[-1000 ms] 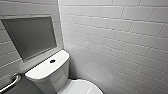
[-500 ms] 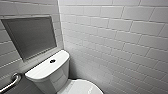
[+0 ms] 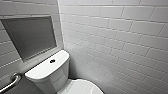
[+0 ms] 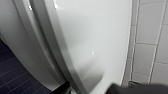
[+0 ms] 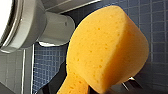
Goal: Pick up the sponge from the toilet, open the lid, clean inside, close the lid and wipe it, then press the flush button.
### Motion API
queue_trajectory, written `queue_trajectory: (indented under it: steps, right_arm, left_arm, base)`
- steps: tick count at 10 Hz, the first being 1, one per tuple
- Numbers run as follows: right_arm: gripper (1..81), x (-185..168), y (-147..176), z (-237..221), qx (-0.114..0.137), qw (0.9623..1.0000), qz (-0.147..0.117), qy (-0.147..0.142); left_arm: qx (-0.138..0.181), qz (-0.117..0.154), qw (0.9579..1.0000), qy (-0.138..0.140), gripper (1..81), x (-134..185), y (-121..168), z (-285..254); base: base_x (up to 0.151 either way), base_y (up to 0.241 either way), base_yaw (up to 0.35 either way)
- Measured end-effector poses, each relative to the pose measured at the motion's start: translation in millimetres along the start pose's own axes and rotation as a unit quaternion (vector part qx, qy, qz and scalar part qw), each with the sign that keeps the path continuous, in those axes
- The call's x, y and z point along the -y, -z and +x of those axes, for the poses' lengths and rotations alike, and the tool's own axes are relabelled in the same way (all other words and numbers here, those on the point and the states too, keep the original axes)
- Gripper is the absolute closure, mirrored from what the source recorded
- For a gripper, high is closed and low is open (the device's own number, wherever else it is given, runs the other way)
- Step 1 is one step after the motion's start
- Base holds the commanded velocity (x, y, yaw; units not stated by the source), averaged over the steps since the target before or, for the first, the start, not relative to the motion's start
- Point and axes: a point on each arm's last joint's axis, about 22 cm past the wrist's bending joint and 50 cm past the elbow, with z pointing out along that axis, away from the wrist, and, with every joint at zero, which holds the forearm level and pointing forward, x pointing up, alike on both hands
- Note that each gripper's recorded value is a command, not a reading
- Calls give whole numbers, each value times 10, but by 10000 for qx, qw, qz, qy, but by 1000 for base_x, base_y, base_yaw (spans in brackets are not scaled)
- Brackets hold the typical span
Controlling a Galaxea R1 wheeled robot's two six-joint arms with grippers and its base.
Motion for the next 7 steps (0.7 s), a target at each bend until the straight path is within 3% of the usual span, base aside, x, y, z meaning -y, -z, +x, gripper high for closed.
queue_trajectory:
  steps: [7]
  right_arm:
    - [811,20,-35,-17,1,10000,19,-6]
  left_arm:
    - [162,-274,9994,138,10,-252,170,-42]
  base:
    - [0,0,0]
